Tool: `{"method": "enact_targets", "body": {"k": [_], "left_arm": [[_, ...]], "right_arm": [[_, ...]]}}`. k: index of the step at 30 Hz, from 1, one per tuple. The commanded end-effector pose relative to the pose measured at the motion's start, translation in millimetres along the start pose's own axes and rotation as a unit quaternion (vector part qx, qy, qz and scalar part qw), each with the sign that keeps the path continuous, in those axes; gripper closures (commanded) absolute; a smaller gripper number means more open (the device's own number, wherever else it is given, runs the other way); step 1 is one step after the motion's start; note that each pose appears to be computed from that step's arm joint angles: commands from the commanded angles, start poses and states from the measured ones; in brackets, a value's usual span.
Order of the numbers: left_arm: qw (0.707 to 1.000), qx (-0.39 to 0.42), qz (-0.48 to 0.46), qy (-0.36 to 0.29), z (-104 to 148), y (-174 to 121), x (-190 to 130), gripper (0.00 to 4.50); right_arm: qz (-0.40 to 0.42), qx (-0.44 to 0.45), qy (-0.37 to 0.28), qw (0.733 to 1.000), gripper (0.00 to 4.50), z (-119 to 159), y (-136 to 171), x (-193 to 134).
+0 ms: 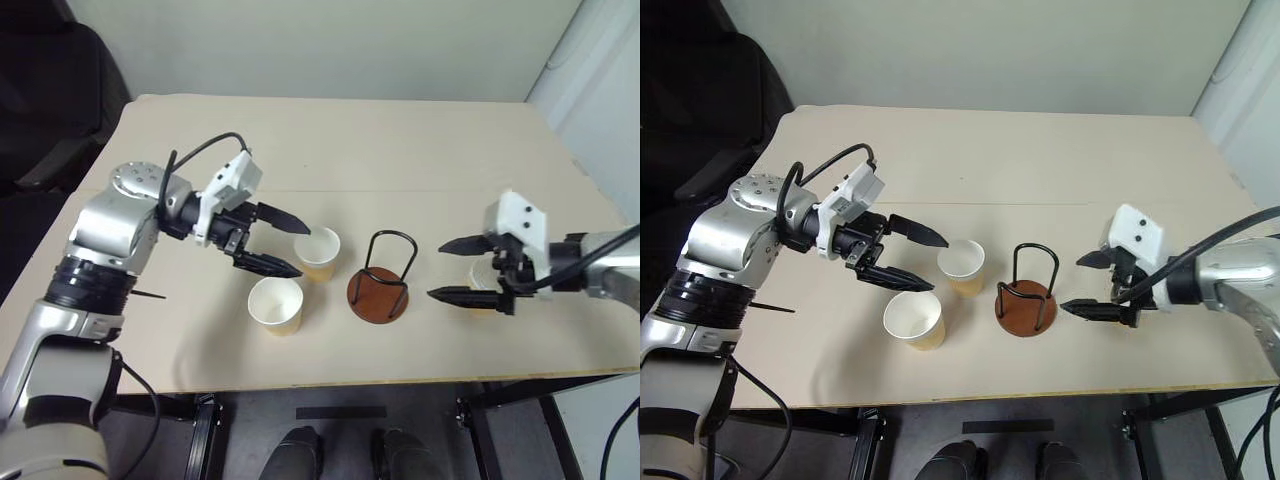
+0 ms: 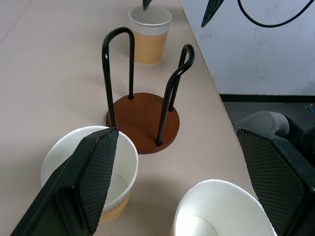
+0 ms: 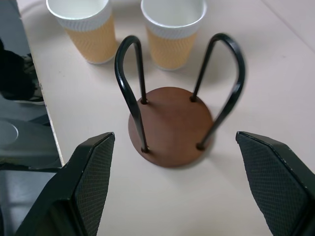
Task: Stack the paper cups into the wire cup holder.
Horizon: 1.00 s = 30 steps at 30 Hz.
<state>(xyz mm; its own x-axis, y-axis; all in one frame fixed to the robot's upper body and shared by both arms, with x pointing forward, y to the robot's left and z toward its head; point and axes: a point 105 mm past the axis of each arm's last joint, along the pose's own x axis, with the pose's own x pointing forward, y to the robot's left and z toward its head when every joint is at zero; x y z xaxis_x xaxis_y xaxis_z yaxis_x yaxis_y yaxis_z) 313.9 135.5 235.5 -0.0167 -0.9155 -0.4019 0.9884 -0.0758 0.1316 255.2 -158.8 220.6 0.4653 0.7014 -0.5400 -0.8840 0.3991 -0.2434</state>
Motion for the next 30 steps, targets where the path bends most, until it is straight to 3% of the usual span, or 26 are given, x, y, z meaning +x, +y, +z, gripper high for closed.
{"method": "enact_targets", "body": {"k": [1, 13, 23, 26, 30], "left_arm": [[1.0, 0.022, -0.012, -0.001, 7.9, -0.9, -1.6, 0.32], [0.999, 0.03, -0.013, -0.003, 10.2, 1.5, 1.9, 0.32], [1.0, 0.029, -0.006, 0.0, 9.8, -1.2, -2.1, 0.32], [1.0, 0.029, -0.003, 0.001, 9.6, -2.1, -3.5, 0.32], [1.0, 0.028, 0.0, 0.004, 8.8, -2.6, -5.1, 0.32]], "right_arm": [[-0.027, -0.02, 0.036, 0.999, 0.51, -6.8, -2.9, -17.1], [-0.044, -0.041, 0.119, 0.991, 0.51, -51.0, -18.1, -21.2], [-0.006, -0.058, 0.143, 0.988, 0.51, -74.3, -24.5, 3.6], [-0.001, -0.062, 0.144, 0.988, 1.11, -75.5, -26.9, 7.7], [0.003, -0.066, 0.142, 0.988, 2.46, -68.3, -29.0, 5.5]]}}
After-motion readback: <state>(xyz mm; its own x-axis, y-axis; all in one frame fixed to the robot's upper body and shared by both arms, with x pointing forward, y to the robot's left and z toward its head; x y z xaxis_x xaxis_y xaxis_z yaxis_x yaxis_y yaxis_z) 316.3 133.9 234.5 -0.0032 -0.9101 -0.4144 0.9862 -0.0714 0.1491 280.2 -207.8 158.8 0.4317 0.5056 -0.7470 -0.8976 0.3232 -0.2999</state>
